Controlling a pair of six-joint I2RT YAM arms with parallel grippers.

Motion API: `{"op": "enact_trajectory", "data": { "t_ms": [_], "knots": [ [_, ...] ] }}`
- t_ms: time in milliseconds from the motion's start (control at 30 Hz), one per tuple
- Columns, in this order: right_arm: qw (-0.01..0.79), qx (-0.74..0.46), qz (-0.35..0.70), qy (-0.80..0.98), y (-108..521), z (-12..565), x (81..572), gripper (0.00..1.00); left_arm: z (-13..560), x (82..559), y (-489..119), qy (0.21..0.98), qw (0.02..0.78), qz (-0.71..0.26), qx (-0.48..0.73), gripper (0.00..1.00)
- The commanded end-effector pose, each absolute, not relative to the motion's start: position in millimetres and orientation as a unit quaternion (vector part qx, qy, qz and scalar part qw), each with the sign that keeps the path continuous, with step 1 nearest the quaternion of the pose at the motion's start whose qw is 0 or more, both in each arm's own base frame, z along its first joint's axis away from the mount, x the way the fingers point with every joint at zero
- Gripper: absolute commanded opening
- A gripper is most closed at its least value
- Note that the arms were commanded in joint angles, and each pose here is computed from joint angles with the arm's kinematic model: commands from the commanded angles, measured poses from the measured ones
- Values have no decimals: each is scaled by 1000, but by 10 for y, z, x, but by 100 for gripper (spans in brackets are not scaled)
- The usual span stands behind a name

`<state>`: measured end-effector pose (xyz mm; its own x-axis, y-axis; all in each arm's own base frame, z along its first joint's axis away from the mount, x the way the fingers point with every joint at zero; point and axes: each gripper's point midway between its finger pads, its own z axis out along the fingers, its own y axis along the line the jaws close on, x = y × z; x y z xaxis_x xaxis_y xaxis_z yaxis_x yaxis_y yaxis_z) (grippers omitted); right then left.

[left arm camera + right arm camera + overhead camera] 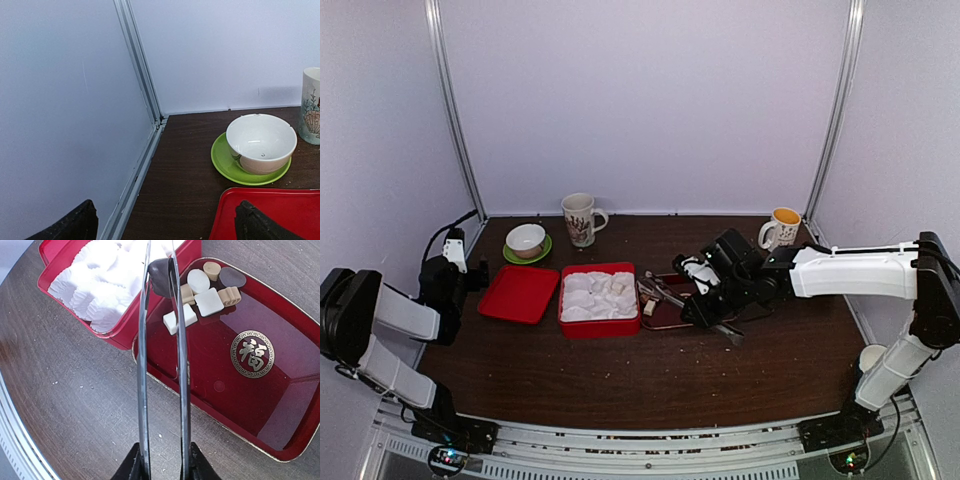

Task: Pack the chocolate
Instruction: Place the fake chocolate in the empty pocket of the box.

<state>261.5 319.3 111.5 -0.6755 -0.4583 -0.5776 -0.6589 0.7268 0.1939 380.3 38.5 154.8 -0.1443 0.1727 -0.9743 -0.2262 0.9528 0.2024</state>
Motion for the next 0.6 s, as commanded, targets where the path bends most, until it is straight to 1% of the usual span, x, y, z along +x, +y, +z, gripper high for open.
{"op": "enact_trajectory", "data": {
  "t_ms": [0,267,433,567],
  "knots": [
    [263,-324,204,886,3280,1191,2632,27,1676,3831,416,725,671,152,-30,98],
    [252,-335,212,882,3349,1138,2560,27,1667,3823,418,725,671,153,-30,98],
    [250,-344,220,878,3455,1149,2537,27,1702,3827,249,718,683,131,18,98],
    [251,-347,224,875,3532,1152,2550,27,1695,3829,238,719,682,129,21,98]
  ]
}}
